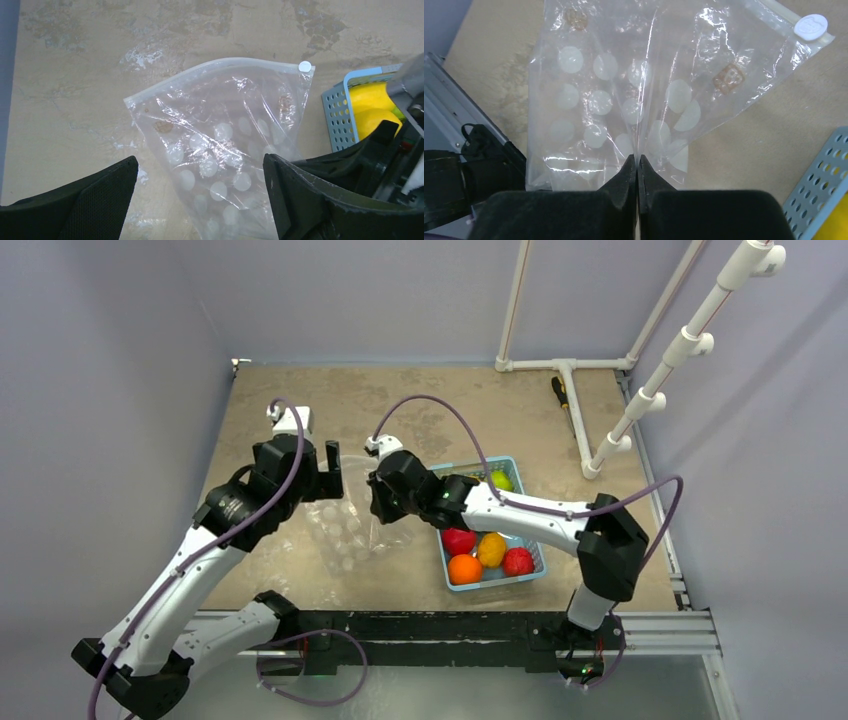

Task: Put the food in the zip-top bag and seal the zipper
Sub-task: Pick up the zipper food storage bag at the center of the board.

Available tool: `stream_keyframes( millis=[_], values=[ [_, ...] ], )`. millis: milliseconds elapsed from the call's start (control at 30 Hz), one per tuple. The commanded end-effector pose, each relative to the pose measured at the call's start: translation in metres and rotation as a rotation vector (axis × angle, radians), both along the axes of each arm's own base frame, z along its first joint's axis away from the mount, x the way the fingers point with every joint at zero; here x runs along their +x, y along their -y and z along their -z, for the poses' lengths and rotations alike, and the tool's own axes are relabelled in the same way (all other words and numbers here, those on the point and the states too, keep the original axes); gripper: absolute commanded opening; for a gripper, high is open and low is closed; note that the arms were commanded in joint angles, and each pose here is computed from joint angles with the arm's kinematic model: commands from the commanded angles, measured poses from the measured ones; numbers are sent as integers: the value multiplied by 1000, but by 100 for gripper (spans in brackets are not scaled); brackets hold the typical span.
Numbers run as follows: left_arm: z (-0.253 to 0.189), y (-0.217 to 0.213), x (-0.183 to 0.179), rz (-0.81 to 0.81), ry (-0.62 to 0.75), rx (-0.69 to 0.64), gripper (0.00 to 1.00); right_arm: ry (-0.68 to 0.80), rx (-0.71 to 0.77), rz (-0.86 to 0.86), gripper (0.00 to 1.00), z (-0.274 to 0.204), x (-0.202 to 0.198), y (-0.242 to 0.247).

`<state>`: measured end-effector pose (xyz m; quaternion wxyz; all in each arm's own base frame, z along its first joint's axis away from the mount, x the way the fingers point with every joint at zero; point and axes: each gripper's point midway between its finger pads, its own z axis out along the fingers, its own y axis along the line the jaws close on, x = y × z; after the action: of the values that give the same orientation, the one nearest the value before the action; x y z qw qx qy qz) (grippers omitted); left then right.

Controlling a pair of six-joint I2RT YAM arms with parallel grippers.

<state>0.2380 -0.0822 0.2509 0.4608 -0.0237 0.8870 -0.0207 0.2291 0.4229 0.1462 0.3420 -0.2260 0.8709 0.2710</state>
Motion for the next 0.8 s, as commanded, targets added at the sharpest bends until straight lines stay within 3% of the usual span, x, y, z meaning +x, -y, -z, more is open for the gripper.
stream_keyframes(
  millis=[0,367,767],
  values=[
    [-33,1,10,-29,81,-40,95,93,82,-2,0,-46,2,1],
    [-77,14,26,-7,153,-86,93,231,140,15,0,-103,-6,42],
    [-125,31,44,94,191,-171,90,437,284,-90,0,-158,-37,92]
  ],
)
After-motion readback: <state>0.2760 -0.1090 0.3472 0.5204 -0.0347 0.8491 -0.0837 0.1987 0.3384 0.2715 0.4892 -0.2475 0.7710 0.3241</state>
